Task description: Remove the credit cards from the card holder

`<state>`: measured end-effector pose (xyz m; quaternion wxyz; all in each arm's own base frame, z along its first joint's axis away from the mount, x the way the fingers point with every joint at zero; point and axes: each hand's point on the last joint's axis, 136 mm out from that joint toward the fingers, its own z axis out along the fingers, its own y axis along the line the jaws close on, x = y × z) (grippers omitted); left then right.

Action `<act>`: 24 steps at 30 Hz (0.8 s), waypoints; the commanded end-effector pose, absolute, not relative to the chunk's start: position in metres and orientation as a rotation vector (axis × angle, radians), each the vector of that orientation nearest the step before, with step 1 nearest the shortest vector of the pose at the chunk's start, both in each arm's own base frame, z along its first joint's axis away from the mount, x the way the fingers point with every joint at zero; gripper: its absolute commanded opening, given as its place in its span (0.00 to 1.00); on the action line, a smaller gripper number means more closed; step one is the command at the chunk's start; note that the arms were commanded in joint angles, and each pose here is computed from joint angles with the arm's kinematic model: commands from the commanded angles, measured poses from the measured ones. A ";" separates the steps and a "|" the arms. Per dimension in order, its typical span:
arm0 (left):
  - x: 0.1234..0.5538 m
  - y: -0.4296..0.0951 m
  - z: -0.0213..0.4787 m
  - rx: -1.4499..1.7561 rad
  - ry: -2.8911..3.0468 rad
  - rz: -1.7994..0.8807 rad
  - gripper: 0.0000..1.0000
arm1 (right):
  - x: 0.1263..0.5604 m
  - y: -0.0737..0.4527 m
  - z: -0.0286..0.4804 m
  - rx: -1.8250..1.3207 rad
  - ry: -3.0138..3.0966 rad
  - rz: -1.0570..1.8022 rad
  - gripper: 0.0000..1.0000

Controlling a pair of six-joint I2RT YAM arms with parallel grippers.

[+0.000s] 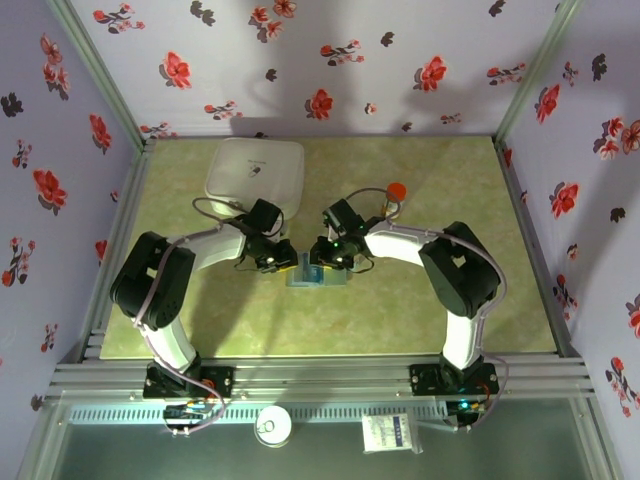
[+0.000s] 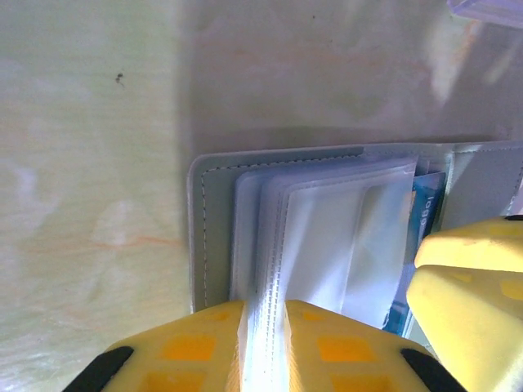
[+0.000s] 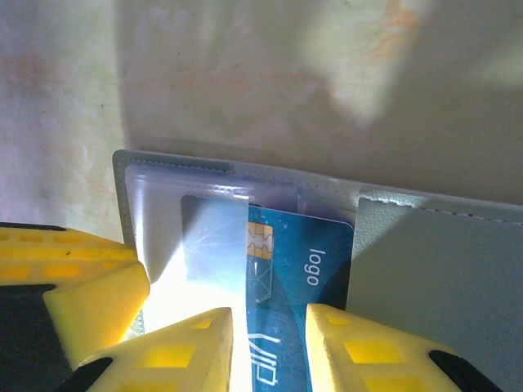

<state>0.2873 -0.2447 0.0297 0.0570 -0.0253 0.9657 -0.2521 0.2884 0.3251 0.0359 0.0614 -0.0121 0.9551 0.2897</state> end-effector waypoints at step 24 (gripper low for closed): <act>0.275 -0.271 0.031 0.066 2.991 -0.768 0.00 | 0.282 0.309 0.027 0.020 2.881 0.988 0.28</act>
